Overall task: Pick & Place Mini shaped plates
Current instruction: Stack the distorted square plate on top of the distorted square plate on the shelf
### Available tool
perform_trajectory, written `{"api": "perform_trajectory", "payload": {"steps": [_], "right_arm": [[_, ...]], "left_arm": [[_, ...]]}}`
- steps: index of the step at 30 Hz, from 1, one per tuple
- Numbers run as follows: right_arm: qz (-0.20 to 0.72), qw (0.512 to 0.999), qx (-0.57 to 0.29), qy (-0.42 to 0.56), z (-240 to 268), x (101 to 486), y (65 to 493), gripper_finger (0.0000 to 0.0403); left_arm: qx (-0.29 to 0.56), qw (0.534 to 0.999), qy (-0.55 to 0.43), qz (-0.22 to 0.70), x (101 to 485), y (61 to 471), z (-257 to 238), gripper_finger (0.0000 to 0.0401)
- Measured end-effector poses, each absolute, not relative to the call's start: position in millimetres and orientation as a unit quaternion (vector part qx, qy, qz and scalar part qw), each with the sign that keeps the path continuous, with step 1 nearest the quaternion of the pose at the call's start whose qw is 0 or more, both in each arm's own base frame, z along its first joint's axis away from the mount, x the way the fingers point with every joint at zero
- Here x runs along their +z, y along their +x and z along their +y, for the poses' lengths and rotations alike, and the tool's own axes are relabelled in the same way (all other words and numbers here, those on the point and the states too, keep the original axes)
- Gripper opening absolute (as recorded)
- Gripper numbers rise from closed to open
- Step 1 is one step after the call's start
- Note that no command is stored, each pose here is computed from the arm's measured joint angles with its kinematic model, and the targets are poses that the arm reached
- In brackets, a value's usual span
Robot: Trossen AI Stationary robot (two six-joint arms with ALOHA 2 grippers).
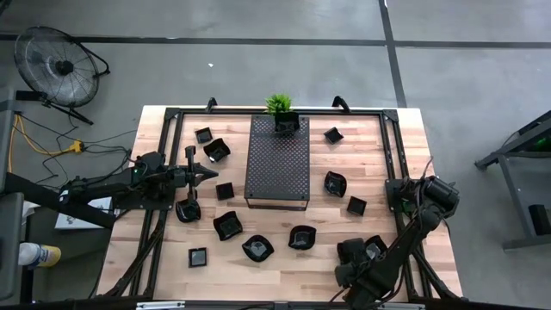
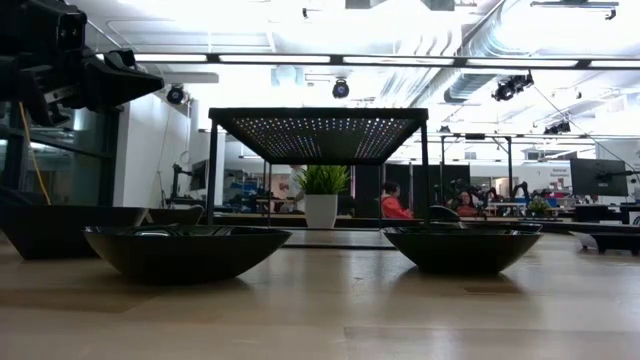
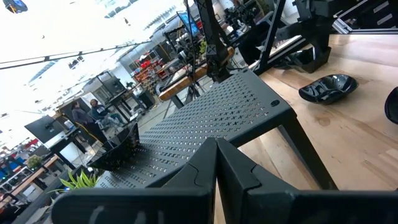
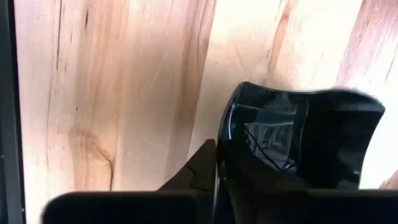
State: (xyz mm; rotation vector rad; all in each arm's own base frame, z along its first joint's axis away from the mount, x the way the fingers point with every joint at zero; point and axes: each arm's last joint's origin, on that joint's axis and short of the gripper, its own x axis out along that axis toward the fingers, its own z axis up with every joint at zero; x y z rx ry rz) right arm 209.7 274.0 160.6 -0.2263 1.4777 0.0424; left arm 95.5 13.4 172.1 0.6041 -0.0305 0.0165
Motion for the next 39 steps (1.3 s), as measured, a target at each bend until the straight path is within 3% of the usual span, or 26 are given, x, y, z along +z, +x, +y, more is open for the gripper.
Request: {"api": "perform_trajectory", "payload": {"steps": [3,17,39], "right_arm": [[0.672,0.733,0.020,-0.103,274,161,210,0.0004],[0.676,0.729,0.019,-0.107,264,165,225,0.0001],[0.680,0.703,-0.040,-0.203,234,251,258,0.0000]], "left_arm": [[0.008,0.955,0.297,-0.015,172,95,13,0.0001],[0.008,0.955,0.297,-0.015,172,95,13,0.0001],[0.008,0.955,0.297,-0.015,172,95,13,0.0001]]}}
